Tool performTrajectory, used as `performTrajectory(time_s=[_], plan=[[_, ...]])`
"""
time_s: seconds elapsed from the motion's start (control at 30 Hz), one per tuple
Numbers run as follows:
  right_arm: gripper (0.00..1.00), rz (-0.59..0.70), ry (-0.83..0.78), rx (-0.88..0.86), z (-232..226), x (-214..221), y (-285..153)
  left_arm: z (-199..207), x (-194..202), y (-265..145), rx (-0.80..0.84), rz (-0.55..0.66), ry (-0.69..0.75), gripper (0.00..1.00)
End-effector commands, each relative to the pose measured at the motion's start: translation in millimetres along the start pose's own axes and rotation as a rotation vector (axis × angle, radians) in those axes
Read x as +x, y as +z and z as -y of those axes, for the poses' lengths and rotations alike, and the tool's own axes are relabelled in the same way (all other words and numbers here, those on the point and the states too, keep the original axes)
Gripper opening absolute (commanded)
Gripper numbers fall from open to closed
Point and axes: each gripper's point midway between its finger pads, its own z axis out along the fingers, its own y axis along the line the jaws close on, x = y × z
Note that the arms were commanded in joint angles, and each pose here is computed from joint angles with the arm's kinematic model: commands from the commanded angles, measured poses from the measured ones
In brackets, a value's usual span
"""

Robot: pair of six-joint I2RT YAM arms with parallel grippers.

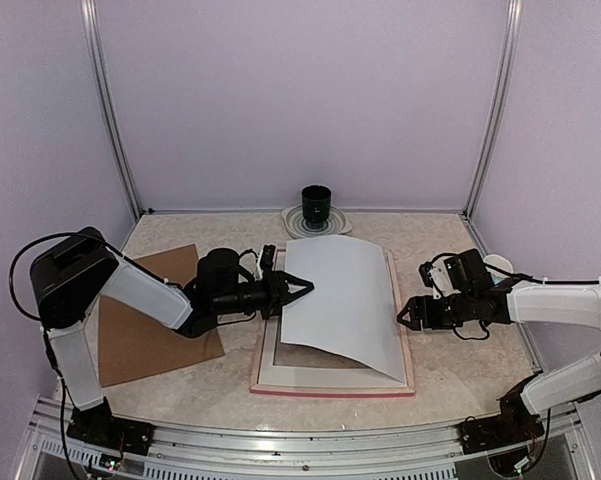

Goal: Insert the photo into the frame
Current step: Place the photo on the mat board.

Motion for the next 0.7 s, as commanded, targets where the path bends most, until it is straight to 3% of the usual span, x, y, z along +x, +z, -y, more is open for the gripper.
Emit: performTrajectory(time_s=[0.0, 0.67], plan=[[0.78, 0.012, 0.009, 0.003, 1, -6, -4, -2, -3, -7, -0.021, 0.014, 0.033, 0.3], [0.78, 0.001, 0.022, -0.006, 1, -2, 0, -29, -9, -11, -0.136, -0.002, 0.108, 0.62]])
